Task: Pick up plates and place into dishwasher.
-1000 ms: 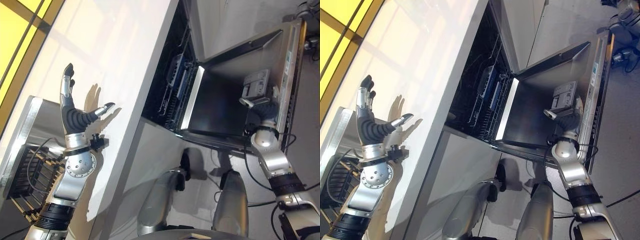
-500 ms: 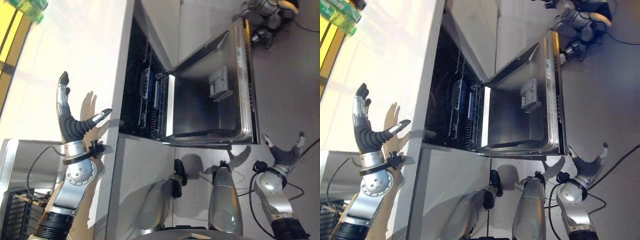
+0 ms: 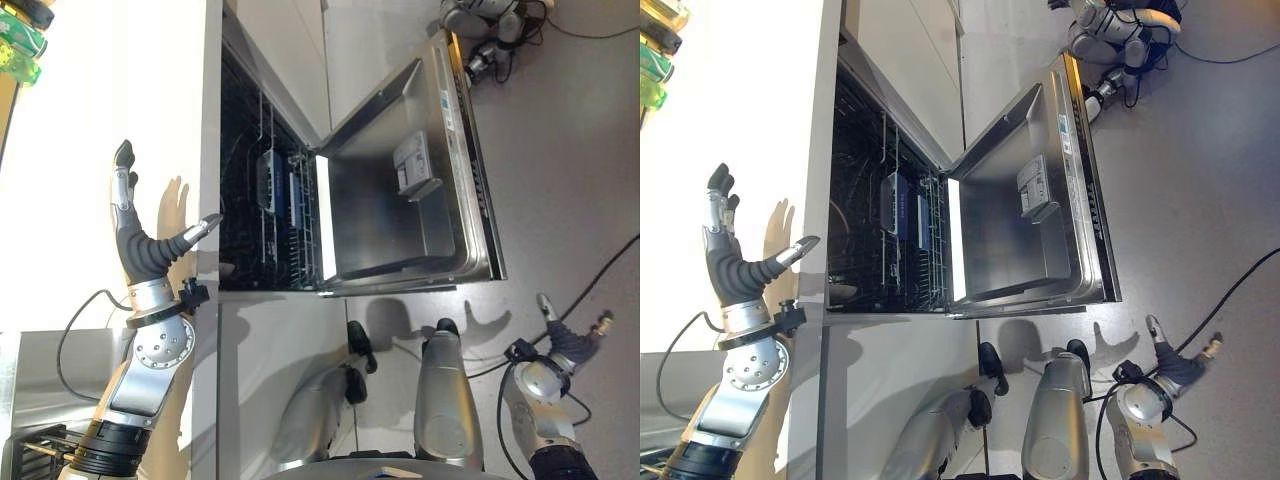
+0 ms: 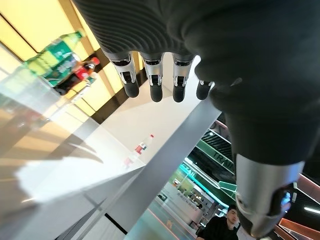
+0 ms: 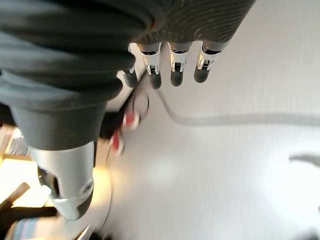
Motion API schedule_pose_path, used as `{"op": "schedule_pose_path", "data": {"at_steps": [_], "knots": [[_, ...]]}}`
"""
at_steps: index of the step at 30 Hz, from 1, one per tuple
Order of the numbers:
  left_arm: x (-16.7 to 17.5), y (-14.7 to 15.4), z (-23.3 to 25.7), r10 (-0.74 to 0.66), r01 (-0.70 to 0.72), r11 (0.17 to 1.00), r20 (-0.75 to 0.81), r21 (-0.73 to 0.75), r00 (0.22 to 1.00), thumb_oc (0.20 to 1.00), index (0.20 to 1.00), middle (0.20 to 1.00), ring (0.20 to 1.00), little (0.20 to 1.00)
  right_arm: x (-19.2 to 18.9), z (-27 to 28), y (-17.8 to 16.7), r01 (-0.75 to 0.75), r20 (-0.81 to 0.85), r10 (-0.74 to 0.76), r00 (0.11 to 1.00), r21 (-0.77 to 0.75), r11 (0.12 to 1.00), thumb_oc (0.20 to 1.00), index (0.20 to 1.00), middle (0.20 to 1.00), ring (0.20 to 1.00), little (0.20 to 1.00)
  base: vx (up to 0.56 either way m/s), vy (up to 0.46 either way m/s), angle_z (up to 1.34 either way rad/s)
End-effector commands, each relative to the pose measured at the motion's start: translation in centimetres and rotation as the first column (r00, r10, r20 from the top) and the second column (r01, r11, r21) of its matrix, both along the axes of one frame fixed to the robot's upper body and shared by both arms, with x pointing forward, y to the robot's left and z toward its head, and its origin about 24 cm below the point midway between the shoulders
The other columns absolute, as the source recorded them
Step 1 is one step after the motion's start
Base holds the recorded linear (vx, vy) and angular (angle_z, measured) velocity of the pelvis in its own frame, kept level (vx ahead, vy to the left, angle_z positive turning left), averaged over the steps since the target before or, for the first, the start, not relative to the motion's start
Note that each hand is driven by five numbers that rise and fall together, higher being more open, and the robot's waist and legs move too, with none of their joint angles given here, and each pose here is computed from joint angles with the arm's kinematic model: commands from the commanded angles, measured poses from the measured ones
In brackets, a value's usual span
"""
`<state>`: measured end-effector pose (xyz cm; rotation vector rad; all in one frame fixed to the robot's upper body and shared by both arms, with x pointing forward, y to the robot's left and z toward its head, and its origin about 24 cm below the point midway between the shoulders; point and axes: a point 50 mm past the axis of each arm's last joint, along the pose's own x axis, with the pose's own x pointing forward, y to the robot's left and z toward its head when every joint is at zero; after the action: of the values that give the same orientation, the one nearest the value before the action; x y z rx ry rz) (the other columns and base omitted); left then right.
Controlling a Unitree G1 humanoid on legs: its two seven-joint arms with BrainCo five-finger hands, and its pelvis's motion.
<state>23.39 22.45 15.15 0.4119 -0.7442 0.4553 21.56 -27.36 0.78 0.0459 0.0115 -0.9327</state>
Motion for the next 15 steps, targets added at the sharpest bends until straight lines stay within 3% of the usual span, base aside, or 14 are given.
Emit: {"op": "schedule_pose_path", "data": {"at_steps": [1, 8, 15], "knots": [[0.6, -1.5, 0.5, -0.026, 0.026, 1.0, 0.066, -0.001, 0.997, 1.0, 1.0, 1.0, 1.0, 1.0, 1.9, 3.2, -0.7, -0.051, 0.248, 0.047, 0.968, 0.01, 0.999, 1.0, 1.0, 1.0, 1.0, 1.0, -0.09, -0.03, 0.07], [0.4, -1.6, 0.7, -0.051, 0.05, 0.999, 0.081, 0.015, 0.995, 1.0, 1.0, 1.0, 1.0, 1.0, 3.4, 5.2, -1.4, -0.106, 0.483, 0.03, 0.875, 0.132, 0.986, 1.0, 1.0, 1.0, 1.0, 1.0, -0.04, -0.067, 0.07], [0.0, -1.8, 0.7, -0.086, 0.084, 0.996, 0.086, 0.032, 0.993, 1.0, 1.0, 1.0, 1.0, 1.0, 3.7, 3.9, -3.7, -0.059, 0.503, -0.139, 0.853, 0.357, 0.932, 1.0, 1.0, 1.0, 1.0, 1.0, -0.03, -0.061, 0.08]]}}
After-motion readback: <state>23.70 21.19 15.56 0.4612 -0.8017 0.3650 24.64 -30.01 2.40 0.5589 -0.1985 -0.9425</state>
